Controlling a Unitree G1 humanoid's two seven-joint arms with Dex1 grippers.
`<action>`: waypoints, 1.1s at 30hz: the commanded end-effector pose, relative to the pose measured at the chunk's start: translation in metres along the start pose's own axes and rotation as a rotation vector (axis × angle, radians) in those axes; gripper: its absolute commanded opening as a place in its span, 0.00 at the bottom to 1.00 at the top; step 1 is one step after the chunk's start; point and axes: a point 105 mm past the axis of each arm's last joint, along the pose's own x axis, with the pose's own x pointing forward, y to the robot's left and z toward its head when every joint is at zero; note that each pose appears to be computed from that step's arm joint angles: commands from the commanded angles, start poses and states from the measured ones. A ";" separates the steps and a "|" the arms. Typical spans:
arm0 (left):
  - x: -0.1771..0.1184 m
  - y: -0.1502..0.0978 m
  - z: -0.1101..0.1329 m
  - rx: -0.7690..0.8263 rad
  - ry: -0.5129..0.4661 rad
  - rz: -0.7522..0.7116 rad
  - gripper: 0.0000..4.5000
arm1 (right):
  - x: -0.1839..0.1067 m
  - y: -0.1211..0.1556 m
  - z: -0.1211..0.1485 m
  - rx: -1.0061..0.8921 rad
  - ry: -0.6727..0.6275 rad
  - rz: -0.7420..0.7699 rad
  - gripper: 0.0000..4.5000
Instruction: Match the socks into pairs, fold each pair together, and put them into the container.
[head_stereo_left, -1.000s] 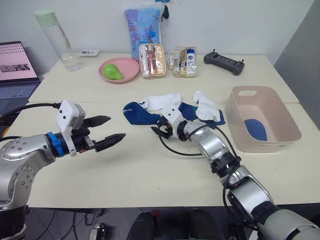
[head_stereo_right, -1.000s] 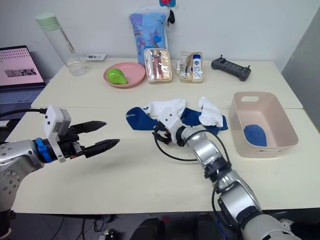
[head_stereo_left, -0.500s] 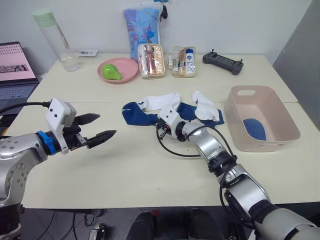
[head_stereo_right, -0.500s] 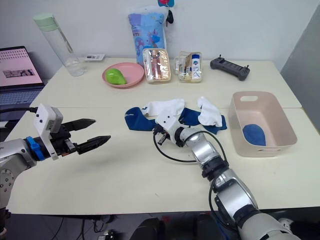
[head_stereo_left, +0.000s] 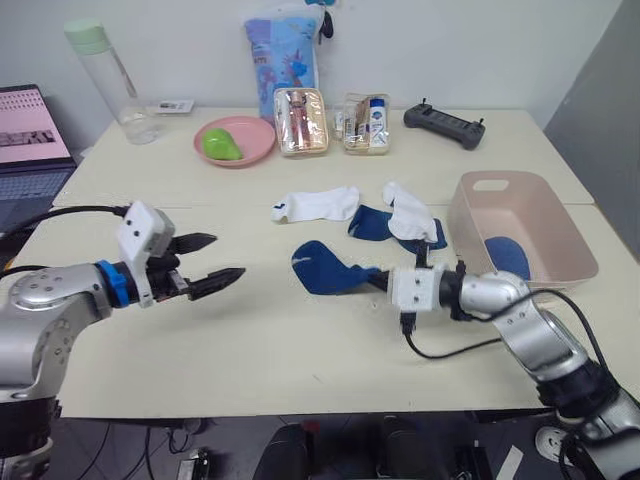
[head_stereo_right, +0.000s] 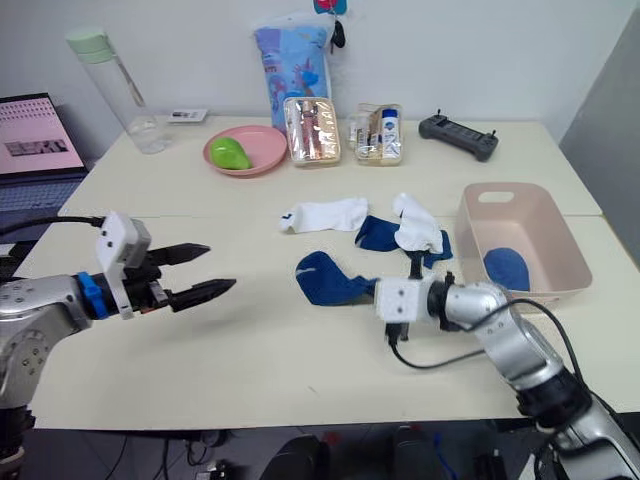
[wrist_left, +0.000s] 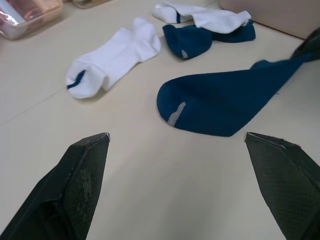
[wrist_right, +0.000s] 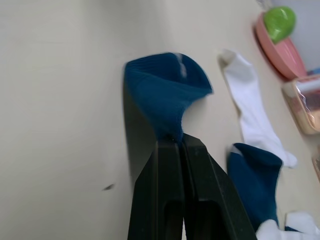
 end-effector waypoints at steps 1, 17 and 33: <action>0.009 -0.005 0.009 0.038 -0.019 -0.042 1.00 | -0.003 0.014 0.010 -0.064 -0.020 0.021 0.01; 0.033 -0.023 0.012 0.063 -0.030 -0.213 1.00 | -0.010 -0.026 0.032 0.727 -0.115 -0.059 0.70; 0.027 -0.017 0.011 0.094 -0.034 -0.176 1.00 | 0.082 -0.049 -0.013 1.088 0.077 -0.219 0.70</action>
